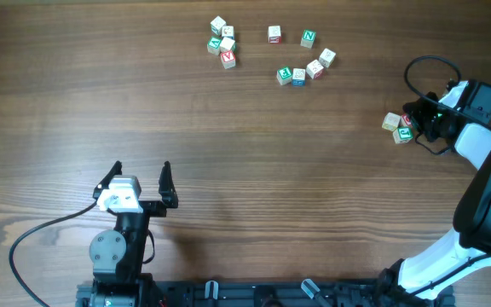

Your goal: Form a circle

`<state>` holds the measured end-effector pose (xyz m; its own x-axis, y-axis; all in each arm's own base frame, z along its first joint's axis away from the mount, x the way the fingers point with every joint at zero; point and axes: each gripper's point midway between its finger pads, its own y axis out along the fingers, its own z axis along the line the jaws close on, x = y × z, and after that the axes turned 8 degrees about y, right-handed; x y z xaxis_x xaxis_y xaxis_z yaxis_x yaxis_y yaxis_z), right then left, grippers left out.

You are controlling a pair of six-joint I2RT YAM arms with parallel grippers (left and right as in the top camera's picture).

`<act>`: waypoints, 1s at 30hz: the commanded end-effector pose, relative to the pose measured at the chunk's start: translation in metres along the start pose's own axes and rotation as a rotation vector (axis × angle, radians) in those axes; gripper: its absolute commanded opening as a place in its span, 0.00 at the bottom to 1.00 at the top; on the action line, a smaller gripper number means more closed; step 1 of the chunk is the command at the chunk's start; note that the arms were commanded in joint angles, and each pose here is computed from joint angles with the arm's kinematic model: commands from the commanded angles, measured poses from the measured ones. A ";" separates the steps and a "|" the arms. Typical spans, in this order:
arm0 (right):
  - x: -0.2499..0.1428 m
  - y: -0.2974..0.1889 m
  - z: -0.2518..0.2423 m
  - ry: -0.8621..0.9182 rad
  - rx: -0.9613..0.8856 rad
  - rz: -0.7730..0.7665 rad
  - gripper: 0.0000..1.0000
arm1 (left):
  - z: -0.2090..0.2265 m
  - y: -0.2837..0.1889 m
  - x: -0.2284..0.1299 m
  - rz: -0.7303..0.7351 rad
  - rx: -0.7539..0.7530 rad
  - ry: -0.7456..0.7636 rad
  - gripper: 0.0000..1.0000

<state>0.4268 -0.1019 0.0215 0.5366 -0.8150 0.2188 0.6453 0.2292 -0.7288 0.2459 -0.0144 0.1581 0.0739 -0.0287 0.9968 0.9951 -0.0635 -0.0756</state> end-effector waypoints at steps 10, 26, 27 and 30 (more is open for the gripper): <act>0.022 -0.003 0.020 -0.071 0.077 -0.068 0.05 | -0.004 0.000 -0.001 -0.002 -0.020 -0.006 1.00; 0.039 -0.007 0.016 -0.064 0.033 -0.155 0.05 | -0.004 0.000 -0.001 -0.002 -0.020 -0.006 1.00; 0.044 -0.014 0.026 -0.078 0.054 -0.171 0.05 | -0.004 0.000 -0.001 -0.002 -0.020 -0.006 1.00; 0.063 -0.068 0.072 -0.219 0.111 -0.300 0.05 | -0.004 0.000 -0.001 -0.002 -0.020 -0.006 1.00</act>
<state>0.4496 -0.1218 0.0563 0.4692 -0.7958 0.3827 0.7500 0.1303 -0.6485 0.2459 -0.0144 0.1581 0.0739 -0.0287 0.9968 0.9951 -0.0635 -0.0756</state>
